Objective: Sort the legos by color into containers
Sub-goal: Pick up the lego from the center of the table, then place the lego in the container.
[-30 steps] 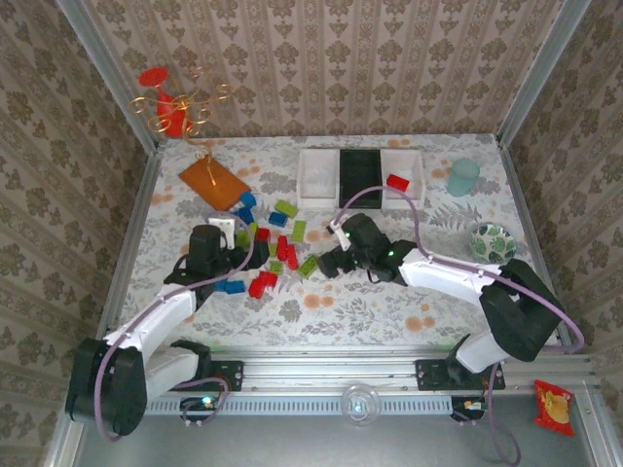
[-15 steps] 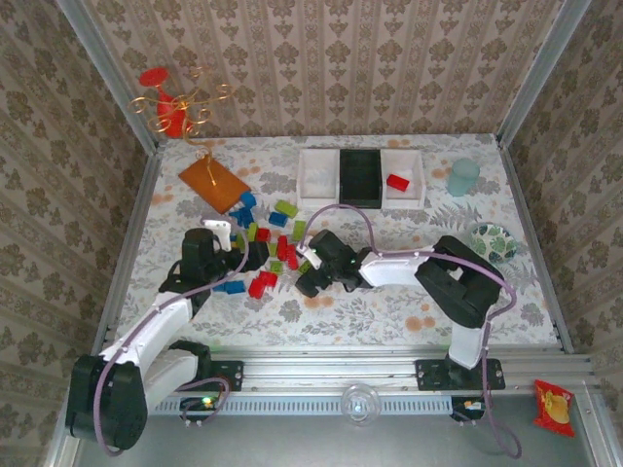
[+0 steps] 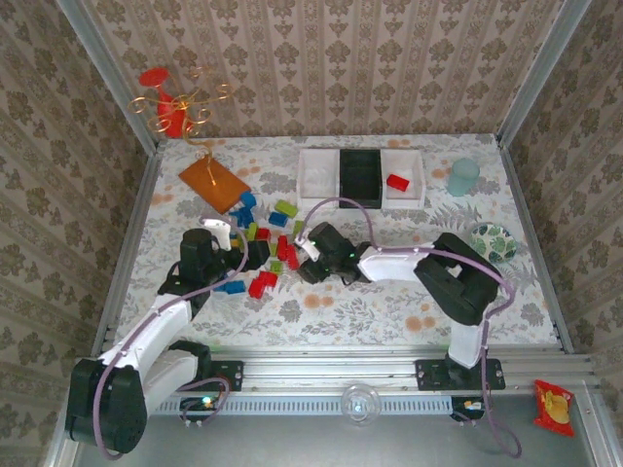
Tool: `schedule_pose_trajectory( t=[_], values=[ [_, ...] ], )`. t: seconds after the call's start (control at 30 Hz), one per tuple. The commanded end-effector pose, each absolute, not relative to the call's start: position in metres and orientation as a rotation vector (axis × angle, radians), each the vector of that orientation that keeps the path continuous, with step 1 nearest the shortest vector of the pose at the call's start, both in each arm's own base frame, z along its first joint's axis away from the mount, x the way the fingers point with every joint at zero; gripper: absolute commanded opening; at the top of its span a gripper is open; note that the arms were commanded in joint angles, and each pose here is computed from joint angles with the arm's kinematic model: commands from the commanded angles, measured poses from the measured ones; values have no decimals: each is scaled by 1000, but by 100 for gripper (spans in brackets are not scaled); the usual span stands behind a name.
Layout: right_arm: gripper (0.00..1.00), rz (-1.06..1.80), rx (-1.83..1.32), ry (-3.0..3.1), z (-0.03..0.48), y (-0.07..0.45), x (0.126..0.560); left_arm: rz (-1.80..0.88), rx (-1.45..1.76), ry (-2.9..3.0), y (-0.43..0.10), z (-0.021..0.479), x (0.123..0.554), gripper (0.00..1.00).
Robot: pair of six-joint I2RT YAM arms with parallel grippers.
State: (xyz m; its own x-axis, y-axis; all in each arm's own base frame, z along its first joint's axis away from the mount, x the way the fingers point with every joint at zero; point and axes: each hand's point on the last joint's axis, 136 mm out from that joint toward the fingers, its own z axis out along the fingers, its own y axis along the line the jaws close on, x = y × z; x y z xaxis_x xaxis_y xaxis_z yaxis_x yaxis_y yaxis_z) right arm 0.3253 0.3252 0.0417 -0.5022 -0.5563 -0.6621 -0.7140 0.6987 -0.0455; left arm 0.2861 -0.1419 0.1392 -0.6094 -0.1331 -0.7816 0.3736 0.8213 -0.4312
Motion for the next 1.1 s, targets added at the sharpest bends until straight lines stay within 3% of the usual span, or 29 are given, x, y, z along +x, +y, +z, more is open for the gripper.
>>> schedule_pose_trajectory(
  t=[0.0, 0.2, 0.43, 0.87, 1.07],
  values=[
    [53, 379, -796, 2157, 90, 307, 346, -865, 262, 2019, -165, 158, 281, 100],
    [51, 482, -459, 2070, 146, 257, 392, -919, 424, 1989, -207, 171, 279, 100],
    [49, 367, -90, 2074, 175, 197, 464, -927, 522, 1955, -249, 189, 296, 99],
    [51, 74, 83, 2175, 133, 165, 566, -860, 546, 1893, -288, 212, 314, 100],
    [63, 21, 110, 2224, 115, 156, 592, -773, 515, 1947, -273, 204, 314, 100]
  ],
)
